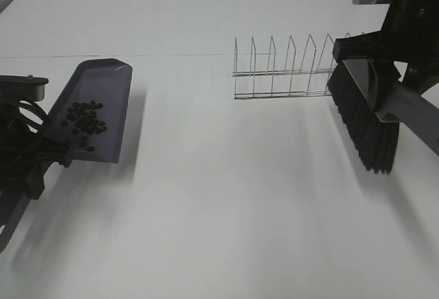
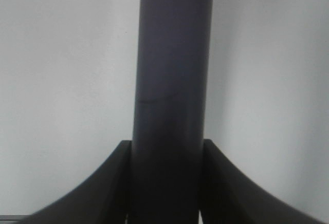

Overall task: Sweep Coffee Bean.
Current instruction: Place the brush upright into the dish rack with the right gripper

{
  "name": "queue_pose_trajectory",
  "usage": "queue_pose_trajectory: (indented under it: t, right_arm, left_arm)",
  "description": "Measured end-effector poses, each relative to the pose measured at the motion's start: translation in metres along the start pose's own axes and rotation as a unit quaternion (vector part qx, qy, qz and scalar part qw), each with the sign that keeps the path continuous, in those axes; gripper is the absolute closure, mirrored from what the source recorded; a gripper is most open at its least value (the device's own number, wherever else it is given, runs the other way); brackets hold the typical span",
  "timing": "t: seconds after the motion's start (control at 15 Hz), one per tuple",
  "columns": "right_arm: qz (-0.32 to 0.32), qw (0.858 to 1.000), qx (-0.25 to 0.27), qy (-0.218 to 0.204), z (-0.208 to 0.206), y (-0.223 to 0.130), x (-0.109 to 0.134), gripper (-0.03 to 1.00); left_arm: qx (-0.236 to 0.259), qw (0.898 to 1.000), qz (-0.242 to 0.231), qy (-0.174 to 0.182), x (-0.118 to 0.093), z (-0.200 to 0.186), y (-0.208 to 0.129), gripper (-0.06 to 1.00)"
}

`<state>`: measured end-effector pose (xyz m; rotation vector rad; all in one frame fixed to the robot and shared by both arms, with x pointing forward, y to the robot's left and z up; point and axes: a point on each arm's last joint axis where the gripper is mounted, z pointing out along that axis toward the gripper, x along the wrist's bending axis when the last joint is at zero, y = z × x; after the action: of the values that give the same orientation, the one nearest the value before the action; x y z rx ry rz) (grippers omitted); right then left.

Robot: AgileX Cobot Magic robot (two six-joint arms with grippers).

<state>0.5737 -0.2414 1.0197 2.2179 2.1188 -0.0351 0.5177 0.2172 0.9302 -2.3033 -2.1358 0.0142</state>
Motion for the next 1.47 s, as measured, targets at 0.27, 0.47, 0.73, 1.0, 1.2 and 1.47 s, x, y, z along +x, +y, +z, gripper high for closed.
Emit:
queue_pose_trajectory:
  t: [0.27, 0.47, 0.73, 1.0, 1.2, 1.47]
  right_arm:
    - [0.015, 1.0, 0.009, -0.015, 0.01, 0.003, -0.001, 0.61]
    - [0.029, 0.999, 0.015, -0.01, 0.027, 0.01, 0.004, 0.61]
    - [0.019, 1.0, 0.001, -0.006, 0.021, 0.013, 0.012, 0.61]
    - [-0.001, 1.0, -0.002, 0.002, 0.02, 0.027, 0.036, 0.61]
    - [-0.007, 1.0, 0.014, -0.008, 0.035, 0.036, 0.039, 0.61]
    - [-0.017, 1.0, -0.01, -0.017, 0.03, 0.049, 0.045, 0.61]
  left_arm:
    - [-0.001, 1.0, 0.0, 0.0, 0.0, 0.0, 0.0, 0.62]
    - [-0.002, 1.0, 0.0, -0.001, 0.0, 0.0, 0.0, 0.62]
    - [-0.002, 1.0, 0.0, -0.001, 0.0, 0.0, 0.0, 0.62]
    - [-0.002, 1.0, 0.0, -0.001, 0.0, 0.0, 0.0, 0.62]
    - [-0.002, 1.0, 0.0, -0.001, 0.0, 0.0, 0.0, 0.62]
    - [-0.002, 1.0, 0.0, -0.001, 0.0, 0.0, 0.0, 0.62]
